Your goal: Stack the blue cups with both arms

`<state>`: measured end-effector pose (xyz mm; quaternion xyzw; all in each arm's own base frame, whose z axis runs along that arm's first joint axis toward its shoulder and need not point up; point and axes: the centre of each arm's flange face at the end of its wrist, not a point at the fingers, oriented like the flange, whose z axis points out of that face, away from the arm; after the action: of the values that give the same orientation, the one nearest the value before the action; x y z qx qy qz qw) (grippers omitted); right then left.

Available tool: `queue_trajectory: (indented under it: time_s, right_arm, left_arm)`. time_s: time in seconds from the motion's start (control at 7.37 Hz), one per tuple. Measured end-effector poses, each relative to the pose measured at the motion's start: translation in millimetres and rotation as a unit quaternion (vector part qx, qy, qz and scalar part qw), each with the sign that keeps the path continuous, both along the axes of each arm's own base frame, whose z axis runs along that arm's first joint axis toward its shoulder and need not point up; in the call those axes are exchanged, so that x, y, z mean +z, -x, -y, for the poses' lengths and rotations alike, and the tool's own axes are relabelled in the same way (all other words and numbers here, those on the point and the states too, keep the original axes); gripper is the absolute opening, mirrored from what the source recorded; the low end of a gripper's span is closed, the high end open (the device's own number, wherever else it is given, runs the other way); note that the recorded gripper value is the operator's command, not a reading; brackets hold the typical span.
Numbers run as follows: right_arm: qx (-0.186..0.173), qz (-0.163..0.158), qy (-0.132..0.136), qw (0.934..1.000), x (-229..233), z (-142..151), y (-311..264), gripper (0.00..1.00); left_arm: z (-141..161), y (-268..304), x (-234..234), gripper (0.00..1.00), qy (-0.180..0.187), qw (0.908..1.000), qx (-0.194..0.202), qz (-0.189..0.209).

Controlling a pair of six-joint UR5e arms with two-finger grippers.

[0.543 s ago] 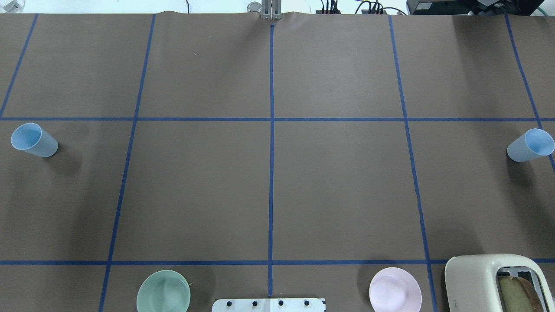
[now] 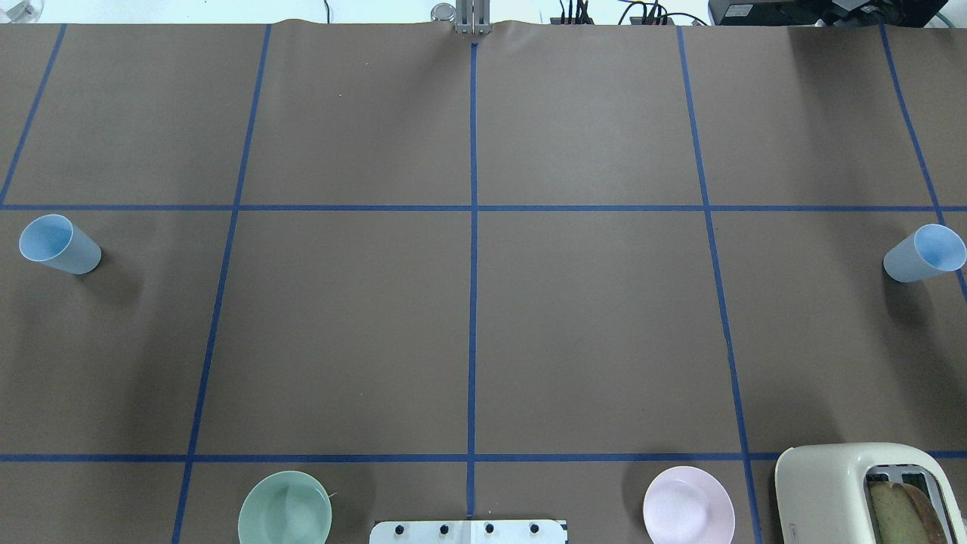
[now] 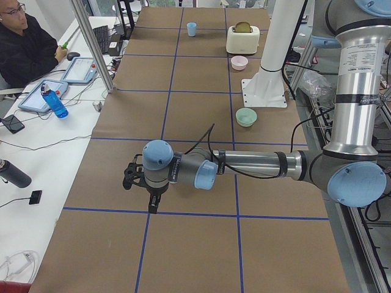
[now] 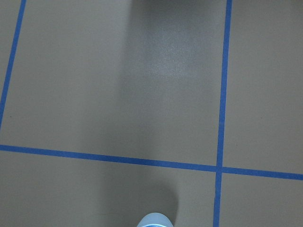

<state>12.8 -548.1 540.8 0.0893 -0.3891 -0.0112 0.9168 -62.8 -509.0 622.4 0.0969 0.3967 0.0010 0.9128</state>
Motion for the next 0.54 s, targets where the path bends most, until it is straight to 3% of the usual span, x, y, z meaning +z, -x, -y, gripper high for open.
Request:
queue_trajectory:
  time_s: [0.54]
  right_arm:
    - [-0.006, -0.004, 0.030, 0.9995, 32, -22, 6, 1.00]
  left_arm:
    - [-3, -4, -14, 0.98, -0.009, 1.0000, -0.002, -0.003]
